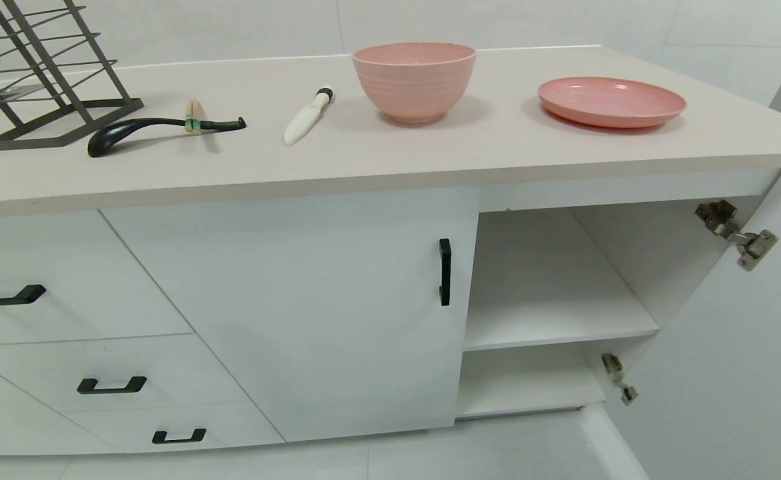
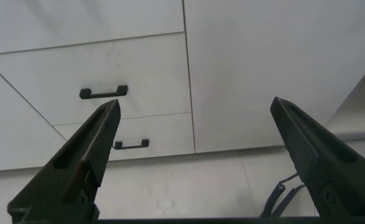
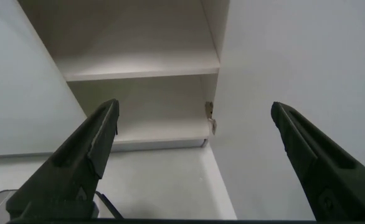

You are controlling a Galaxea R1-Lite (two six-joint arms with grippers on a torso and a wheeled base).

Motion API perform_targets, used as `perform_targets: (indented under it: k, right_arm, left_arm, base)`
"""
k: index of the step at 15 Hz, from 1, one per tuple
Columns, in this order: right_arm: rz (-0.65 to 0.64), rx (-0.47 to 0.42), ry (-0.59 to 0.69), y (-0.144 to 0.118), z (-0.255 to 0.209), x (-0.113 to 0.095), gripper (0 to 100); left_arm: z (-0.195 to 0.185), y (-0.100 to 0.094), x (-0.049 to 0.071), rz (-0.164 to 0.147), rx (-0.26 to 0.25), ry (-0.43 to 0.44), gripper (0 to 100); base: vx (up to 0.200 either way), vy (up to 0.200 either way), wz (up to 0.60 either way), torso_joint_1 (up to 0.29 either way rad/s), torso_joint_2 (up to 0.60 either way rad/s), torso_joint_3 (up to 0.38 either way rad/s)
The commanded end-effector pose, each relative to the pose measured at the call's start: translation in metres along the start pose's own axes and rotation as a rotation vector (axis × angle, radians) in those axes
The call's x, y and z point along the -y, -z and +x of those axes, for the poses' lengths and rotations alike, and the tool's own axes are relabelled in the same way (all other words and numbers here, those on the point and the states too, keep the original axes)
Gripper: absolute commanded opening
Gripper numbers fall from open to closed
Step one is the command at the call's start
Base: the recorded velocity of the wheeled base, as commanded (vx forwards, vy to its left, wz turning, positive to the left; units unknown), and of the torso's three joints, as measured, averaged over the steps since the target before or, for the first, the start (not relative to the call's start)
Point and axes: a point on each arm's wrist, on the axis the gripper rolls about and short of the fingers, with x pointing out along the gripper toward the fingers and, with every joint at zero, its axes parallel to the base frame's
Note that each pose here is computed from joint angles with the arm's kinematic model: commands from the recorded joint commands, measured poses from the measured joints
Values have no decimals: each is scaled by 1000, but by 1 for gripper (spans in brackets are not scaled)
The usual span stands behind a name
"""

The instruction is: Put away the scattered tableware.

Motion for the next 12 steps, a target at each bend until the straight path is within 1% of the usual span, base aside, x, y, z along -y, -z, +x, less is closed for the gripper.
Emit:
perform_targets:
  k: [1, 3, 5, 6, 8, 10, 12]
  right_arm:
    - [-1, -2, 0, 0, 0, 0, 100]
    - [-1, -2, 0, 0, 0, 0, 100]
    - [-1, -2, 0, 0, 0, 0, 100]
    - [-1, -2, 0, 0, 0, 0, 100]
    - [-1, -2, 0, 0, 0, 0, 100]
    - [-1, -2, 0, 0, 0, 0, 100]
    - [-3, -2, 0, 0, 0, 0, 100]
  left_arm:
    - [0, 0, 0, 1, -2, -2, 100]
    - [0, 0, 0, -1, -3, -2, 100]
    - [0, 0, 0, -18, -3, 0, 100]
    - [0, 0, 0, -18, -3, 0, 100]
    - [0, 0, 0, -16, -3, 0, 100]
    - [0, 0, 0, -21, -3, 0, 100]
    - [0, 0, 0, -21, -3, 0, 100]
  base:
    - [0, 0, 0, 0, 0, 0]
    - [0, 0, 0, 161, -146, -27]
    - [0, 0, 0, 237, -36, -137]
    - [0, 0, 0, 256, -227, -198]
    - [0, 0, 0, 251, -559, -254]
    - [0, 0, 0, 173, -647, -183]
    - [0, 0, 0, 222, -493, -205]
